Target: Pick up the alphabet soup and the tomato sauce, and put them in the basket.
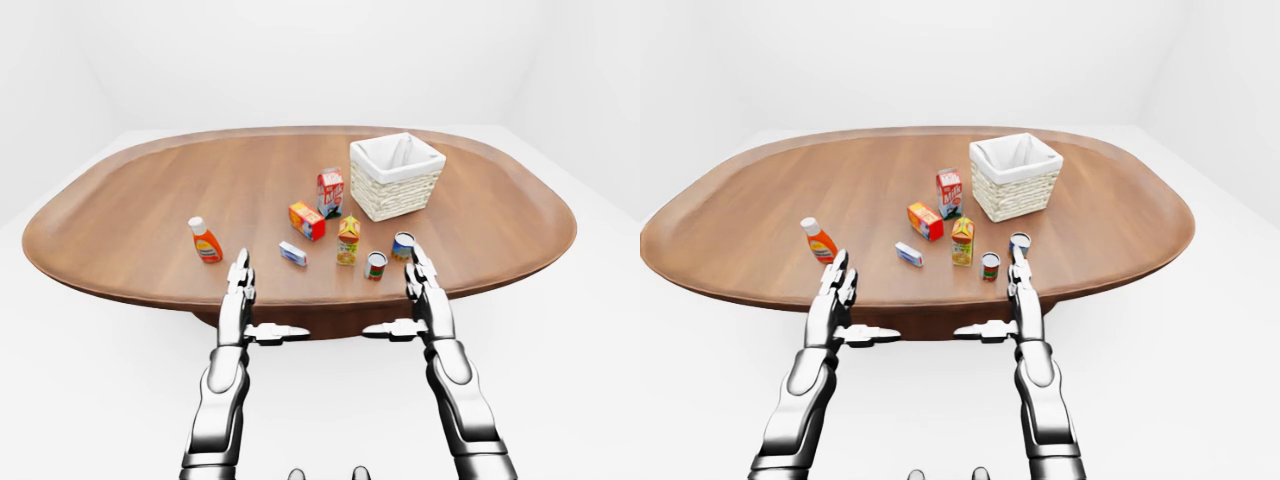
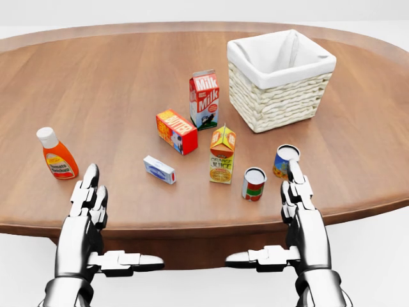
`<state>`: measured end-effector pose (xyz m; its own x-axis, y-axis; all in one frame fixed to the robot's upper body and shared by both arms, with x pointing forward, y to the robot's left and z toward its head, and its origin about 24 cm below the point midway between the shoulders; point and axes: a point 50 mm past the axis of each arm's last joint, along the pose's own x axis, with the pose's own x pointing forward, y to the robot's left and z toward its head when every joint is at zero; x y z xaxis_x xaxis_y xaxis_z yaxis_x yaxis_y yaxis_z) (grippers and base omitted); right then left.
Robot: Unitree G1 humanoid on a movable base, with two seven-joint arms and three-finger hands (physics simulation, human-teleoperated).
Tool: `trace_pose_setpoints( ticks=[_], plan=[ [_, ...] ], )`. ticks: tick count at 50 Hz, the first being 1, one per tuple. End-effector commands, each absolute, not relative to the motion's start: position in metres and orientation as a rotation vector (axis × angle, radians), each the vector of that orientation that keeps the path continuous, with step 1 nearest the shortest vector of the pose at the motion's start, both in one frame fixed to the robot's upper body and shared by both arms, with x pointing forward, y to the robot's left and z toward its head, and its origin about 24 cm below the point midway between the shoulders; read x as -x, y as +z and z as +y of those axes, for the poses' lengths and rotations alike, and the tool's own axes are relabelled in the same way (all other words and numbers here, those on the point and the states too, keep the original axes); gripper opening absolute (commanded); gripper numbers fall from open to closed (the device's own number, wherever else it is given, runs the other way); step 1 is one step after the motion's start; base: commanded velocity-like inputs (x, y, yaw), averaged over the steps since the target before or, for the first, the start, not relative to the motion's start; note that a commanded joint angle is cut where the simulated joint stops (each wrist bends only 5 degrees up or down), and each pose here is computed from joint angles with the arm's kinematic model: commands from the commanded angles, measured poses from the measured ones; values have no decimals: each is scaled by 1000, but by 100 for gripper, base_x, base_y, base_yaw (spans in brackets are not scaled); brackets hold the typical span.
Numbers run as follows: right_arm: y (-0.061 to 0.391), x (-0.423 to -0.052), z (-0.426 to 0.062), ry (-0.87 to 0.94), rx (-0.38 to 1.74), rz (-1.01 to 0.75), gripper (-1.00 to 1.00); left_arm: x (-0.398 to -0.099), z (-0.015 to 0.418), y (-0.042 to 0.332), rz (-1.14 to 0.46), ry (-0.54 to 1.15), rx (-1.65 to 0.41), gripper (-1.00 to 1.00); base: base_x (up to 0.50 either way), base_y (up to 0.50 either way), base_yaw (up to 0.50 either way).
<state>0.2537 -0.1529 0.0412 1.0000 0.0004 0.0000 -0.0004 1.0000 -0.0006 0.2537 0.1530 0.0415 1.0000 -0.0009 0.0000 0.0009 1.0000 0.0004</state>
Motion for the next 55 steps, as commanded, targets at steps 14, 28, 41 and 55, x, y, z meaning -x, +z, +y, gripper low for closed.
trace_pose_setpoints(
  ticks=[14, 28, 41, 55],
  plan=[
    [42, -253, -159, 2, 7, -10, 100, -253, 159, 43, -1, -3, -3, 100, 0, 0, 0],
    [54, -247, -160, -14, 23, -95, 100, -248, 158, 50, -51, 22, -57, 100, 0, 0, 0],
    [66, -239, -161, -36, 41, -159, 100, -238, 156, 67, -165, 45, -129, 100, 0, 0, 0],
    [82, -227, -164, -76, 60, -229, 100, -227, 154, 90, -264, 81, -241, 100, 0, 0, 0]
  ],
)
